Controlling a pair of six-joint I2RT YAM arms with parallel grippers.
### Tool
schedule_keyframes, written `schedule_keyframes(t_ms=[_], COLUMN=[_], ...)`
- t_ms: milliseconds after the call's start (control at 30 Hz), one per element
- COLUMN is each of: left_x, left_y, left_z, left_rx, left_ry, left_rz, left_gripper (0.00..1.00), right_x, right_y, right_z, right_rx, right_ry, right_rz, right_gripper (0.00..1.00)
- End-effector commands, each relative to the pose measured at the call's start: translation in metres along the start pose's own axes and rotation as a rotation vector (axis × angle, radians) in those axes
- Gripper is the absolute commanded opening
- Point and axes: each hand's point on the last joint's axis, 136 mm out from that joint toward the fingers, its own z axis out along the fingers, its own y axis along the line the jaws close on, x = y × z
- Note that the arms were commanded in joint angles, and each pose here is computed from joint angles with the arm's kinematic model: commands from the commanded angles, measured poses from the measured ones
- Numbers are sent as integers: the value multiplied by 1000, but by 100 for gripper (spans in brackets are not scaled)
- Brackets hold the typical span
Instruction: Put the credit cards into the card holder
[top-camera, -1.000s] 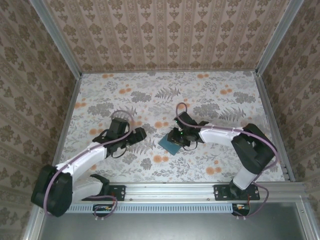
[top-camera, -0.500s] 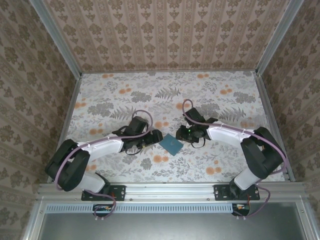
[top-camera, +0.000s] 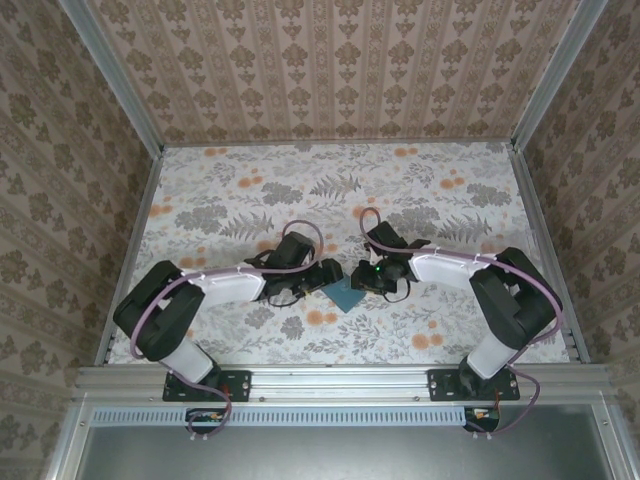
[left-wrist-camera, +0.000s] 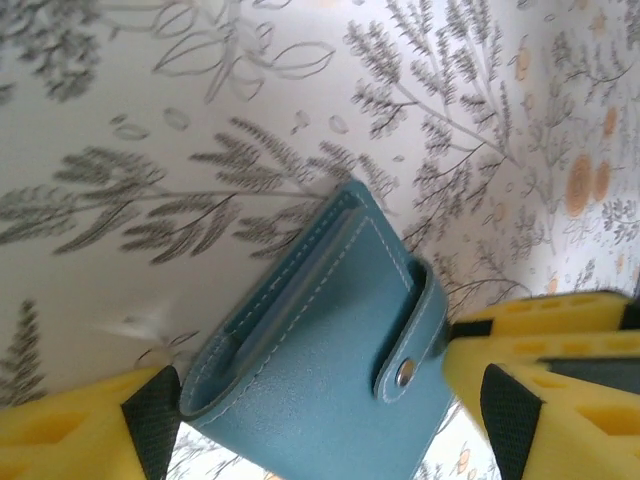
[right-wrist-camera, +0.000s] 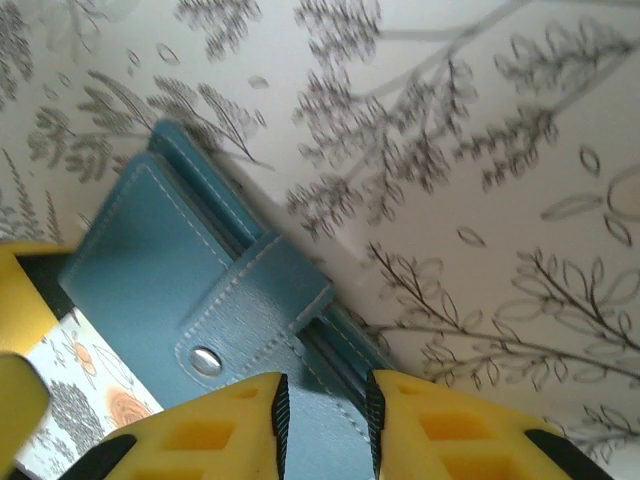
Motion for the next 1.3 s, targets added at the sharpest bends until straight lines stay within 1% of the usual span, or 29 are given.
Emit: schedule_keyframes(t_ms=[0, 167, 233, 300, 400, 500, 600, 633, 767, 867, 1033, 1267], left_x=[-8, -14, -16, -19, -19, -15, -9, -8, -4, 0, 2, 4], left_y=[-21, -33, -37, -38, -32, -20, -8, -5, 3, 5, 4, 4], left_z=[6, 17, 19, 19, 17, 14, 11, 9, 3, 0, 2, 12], left_rx=[58, 90, 100, 99, 83, 50, 14, 8, -5, -2, 16, 36], left_ry=[-3, 4, 5, -3, -12, -5, -2, -5, -15, -12, -2, 18], left_rz=[8, 14, 18, 21, 11, -9, -27, -30, -47, -55, -60, -74], left_gripper=[80, 80, 79, 79, 78, 76, 75, 75, 73, 66, 55, 46], right_x=[13, 18, 16, 12, 6, 1, -2, -2, -3, -4, -5, -2], right_y=[9, 16, 18, 17, 4, -2, -1, 1, 7, 15, 14, 8], right_z=[-4, -3, -5, -10, -20, -27, -28, -27, -25, -25, -21, -12], right_rx=[-72, -127, -147, -135, -54, -17, -8, -12, -36, -64, -36, -17], right_ry=[25, 27, 10, -19, -76, -102, -101, -94, -81, -72, -51, -23], right_rz=[31, 76, 90, 91, 92, 78, 56, 50, 32, 13, -5, 4], right_gripper=[31, 31, 31, 31, 31, 30, 28, 26, 24, 23, 23, 23])
